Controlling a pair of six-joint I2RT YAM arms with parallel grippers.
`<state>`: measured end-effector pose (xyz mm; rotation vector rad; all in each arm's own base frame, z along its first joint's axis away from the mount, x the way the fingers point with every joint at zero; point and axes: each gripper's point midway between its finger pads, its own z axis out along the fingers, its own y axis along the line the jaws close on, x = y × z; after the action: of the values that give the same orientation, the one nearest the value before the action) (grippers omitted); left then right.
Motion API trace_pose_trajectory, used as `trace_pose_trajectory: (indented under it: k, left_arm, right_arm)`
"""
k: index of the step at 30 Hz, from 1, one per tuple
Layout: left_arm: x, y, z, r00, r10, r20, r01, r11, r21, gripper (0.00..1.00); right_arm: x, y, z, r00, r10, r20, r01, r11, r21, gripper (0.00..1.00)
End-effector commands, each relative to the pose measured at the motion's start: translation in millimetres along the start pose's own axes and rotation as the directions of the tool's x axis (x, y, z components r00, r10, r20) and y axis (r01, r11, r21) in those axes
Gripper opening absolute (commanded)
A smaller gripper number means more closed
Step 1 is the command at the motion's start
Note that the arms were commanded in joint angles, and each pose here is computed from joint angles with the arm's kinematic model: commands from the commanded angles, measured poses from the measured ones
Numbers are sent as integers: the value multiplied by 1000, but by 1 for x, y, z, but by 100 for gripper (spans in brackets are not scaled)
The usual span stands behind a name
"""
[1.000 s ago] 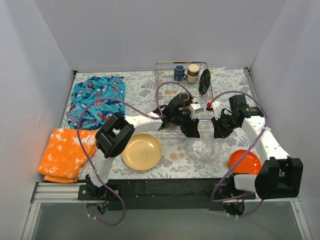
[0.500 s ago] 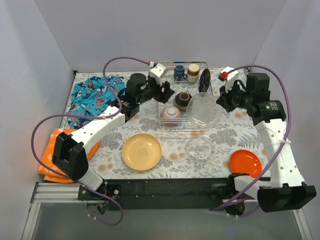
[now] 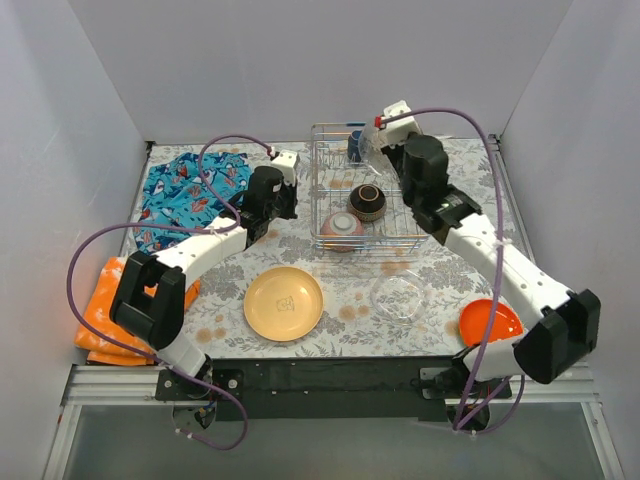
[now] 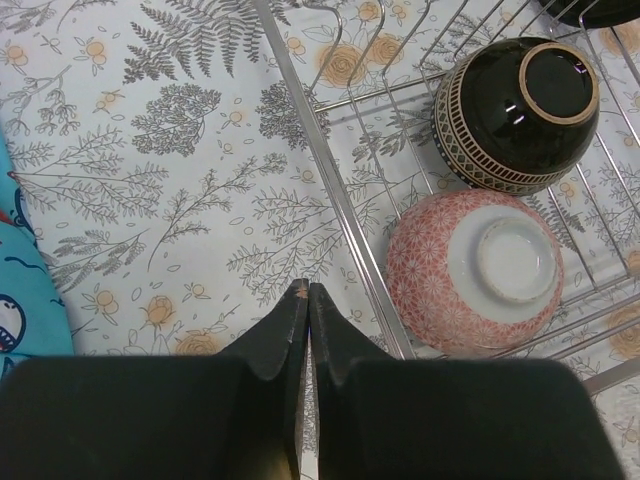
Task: Load the mixed dishes into the dish rack
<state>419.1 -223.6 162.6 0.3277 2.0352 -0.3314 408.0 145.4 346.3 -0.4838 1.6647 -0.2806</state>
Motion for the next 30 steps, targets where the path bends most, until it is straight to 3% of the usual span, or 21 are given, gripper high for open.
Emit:
trace_pose_trajectory:
  k: [1,9,15,18,25,29,30]
  left_arm:
    - [6,-7,7,997,-74,-17,74,996,39,0]
    - [35,-60,19,990,-37,-133,70,967,246,0]
    - [37,-81,17,988,-27,-154,76,944,321,0]
    - [41,-105,6,988,56,-146,15,895,447,0]
    - [51,-96,5,982,7,-188,60,936,348,0]
    - [52,-83,-5,977,-36,-212,93,960,264,16]
    - [51,-82,-8,976,-43,-215,100,960,261,25]
  right_arm:
    - [-16,-55,-5,997,59,48,-75,863,499,1]
    - [-4,-41,21,997,79,14,-75,848,525,1]
    - [4,-34,44,998,55,-43,-23,838,545,1]
    - [17,-32,57,994,34,-104,31,822,569,1]
    - [39,-49,88,984,60,-170,45,832,554,1]
    - [49,-58,107,968,110,-226,25,853,522,1]
    - [51,-56,109,966,104,-236,34,856,516,1]
